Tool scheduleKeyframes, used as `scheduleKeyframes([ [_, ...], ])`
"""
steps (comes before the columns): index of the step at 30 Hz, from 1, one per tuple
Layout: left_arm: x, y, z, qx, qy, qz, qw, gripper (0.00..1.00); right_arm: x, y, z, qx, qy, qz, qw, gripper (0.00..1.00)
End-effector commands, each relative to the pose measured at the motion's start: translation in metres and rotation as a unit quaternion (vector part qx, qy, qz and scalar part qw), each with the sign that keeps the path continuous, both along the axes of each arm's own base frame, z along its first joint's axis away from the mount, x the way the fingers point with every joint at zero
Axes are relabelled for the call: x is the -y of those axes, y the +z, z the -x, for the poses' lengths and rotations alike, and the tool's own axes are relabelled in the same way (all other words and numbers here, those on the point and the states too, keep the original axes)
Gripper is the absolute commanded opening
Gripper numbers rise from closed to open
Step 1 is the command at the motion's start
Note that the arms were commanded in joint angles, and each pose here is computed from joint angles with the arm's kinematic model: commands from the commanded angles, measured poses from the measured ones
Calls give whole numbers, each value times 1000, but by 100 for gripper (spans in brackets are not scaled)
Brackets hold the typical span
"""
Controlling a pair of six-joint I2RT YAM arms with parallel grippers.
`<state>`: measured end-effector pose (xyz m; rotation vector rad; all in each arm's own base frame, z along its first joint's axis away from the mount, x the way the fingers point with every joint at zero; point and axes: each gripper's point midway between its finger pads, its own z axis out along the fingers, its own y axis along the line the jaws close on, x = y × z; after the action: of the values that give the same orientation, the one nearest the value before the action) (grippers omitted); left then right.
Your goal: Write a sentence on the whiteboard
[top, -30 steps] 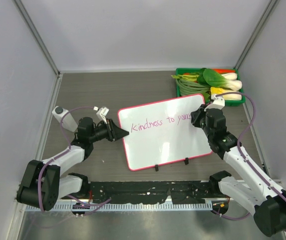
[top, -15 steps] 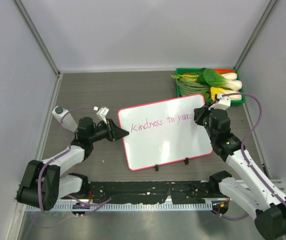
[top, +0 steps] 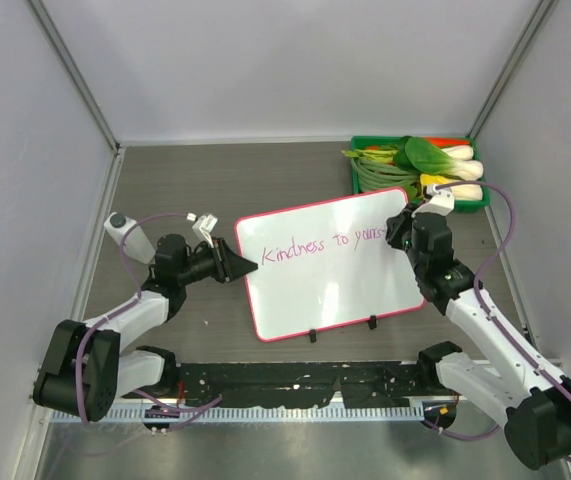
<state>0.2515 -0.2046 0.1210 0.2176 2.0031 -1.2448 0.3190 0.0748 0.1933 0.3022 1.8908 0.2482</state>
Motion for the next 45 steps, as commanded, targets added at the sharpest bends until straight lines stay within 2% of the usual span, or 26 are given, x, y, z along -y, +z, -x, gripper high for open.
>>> scheduleKeyframes([
  [1,1,-13,5,1,-13,-27,1000,0,-1,22,-11,39,-4,-12,999,1],
  [19,2,-14,5,0,-15,-27,1000,0,6,5,-10,7,-16,12,1000,1],
  [35,3,-14,5,-2,-17,-27,1000,0,-3,9,-2,14,15,-3,1000,1],
  [45,2,-14,5,0,-14,-28,1000,0,9,-4,-4,0,-19,16,1000,1],
])
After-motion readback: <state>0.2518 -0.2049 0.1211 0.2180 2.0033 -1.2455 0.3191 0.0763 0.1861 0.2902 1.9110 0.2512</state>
